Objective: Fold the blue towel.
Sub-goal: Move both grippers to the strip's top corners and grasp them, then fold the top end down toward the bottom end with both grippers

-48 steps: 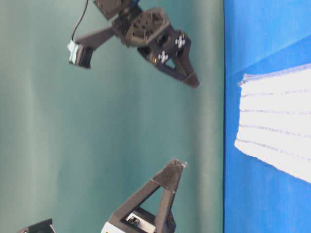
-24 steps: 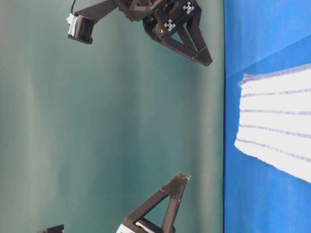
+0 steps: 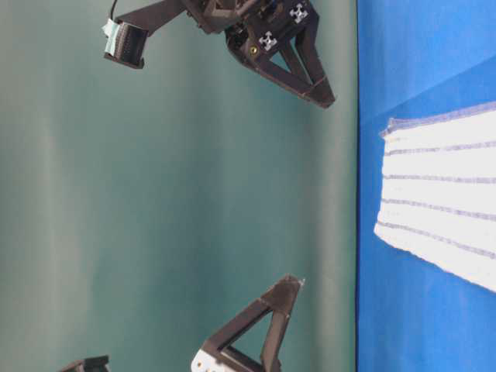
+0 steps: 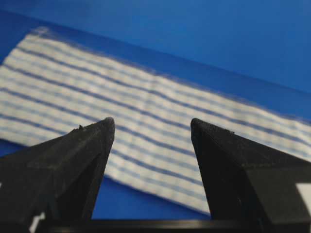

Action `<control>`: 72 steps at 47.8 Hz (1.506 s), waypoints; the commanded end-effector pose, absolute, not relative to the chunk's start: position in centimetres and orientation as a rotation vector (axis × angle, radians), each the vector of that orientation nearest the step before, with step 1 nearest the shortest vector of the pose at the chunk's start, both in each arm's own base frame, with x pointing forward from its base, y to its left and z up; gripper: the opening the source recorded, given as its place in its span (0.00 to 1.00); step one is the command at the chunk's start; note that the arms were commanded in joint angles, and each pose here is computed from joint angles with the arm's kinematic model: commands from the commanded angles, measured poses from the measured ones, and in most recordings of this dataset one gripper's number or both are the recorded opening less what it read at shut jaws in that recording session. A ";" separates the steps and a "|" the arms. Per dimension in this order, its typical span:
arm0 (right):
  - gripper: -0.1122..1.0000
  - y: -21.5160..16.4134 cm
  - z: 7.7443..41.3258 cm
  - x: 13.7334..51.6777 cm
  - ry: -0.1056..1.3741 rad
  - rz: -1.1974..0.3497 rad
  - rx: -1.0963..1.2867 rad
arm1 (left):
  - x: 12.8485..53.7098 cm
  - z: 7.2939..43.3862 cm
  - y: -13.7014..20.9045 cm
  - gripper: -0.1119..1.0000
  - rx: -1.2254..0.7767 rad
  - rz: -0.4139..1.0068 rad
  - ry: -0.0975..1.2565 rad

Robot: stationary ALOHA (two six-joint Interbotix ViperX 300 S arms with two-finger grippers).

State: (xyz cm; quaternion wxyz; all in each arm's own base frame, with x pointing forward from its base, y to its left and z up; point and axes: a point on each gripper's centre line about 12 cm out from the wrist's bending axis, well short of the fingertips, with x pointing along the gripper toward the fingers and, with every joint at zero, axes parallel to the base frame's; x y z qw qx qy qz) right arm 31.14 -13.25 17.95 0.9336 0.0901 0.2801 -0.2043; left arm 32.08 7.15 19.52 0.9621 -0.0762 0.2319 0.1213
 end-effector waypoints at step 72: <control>0.15 -21.5 9.3 35.0 0.621 -0.593 0.263 | 37.2 7.6 21.0 0.15 -0.080 0.490 0.587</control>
